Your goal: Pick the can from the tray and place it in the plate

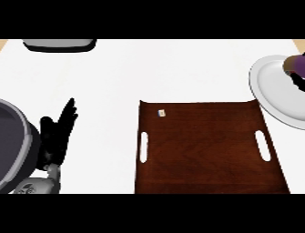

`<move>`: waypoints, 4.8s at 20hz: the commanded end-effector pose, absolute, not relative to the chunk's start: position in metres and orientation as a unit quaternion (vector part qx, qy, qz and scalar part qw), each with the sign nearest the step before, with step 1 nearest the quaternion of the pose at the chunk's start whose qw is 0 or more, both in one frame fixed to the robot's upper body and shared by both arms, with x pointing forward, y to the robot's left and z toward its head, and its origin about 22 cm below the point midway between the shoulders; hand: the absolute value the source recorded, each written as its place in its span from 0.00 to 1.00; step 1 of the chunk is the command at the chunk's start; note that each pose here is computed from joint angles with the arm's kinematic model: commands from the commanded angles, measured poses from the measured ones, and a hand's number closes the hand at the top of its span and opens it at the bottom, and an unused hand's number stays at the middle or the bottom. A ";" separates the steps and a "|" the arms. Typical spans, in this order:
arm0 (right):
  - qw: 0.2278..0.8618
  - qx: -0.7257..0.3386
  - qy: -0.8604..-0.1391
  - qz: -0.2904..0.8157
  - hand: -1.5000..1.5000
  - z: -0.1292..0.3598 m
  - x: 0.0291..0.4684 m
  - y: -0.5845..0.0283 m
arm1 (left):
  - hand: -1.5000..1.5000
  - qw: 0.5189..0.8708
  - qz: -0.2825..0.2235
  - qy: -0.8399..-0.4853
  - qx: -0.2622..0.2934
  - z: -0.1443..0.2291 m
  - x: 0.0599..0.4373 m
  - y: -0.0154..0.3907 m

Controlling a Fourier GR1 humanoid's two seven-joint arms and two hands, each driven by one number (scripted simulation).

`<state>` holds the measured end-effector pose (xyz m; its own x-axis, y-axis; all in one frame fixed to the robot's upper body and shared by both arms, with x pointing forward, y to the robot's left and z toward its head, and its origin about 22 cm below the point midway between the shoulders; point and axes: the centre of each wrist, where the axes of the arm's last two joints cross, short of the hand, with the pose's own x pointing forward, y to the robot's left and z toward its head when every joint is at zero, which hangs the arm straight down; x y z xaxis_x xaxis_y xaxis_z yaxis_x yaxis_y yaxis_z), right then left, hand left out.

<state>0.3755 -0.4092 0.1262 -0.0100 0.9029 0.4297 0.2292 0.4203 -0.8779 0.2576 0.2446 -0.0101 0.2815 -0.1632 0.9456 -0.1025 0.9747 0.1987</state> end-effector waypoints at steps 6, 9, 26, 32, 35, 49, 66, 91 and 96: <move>0.620 -0.415 -0.558 0.363 1.00 0.098 0.385 -0.434 | 0.50 0.789 -0.025 -0.605 0.110 -0.010 0.257 0.236; 0.639 -0.372 -0.561 0.373 1.00 0.090 0.378 -0.448 | 0.50 0.792 -0.023 -0.602 0.101 -0.010 0.265 0.237; 0.625 -0.152 -0.740 0.197 0.00 0.097 0.363 -0.481 | 0.50 0.785 -0.028 -0.611 0.099 -0.009 0.258 0.242; 0.650 -0.102 -0.742 0.132 0.00 0.098 0.330 -0.518 | 0.50 0.782 -0.028 -0.615 0.103 -0.003 0.257 0.247; 0.652 -0.082 -0.741 0.142 0.00 0.098 0.319 -0.529 | 0.50 0.783 -0.036 -0.613 0.101 -0.001 0.265 0.243; 0.632 -0.082 -0.756 0.152 0.00 0.053 0.311 -0.513 | 0.50 0.786 -0.033 -0.610 0.097 -0.011 0.249 0.239; 0.658 -0.172 -0.718 0.148 0.00 0.057 0.303 -0.523 | 0.50 0.784 -0.032 -0.612 0.097 -0.014 0.257 0.234; 0.655 -0.260 -0.705 0.078 0.00 0.066 0.260 -0.562 | 0.50 0.779 -0.034 -0.619 0.090 -0.002 0.260 0.242; 0.657 -0.265 -0.699 0.097 0.00 0.069 0.250 -0.570 | 0.50 0.784 -0.035 -0.613 0.093 -0.005 0.264 0.229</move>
<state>0.2572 -0.5633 0.0646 -0.0071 0.4876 0.8730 0.2473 0.8468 -0.4710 0.2630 0.2330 -0.0037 0.2399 -0.1689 0.9560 -0.0605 0.9802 0.1884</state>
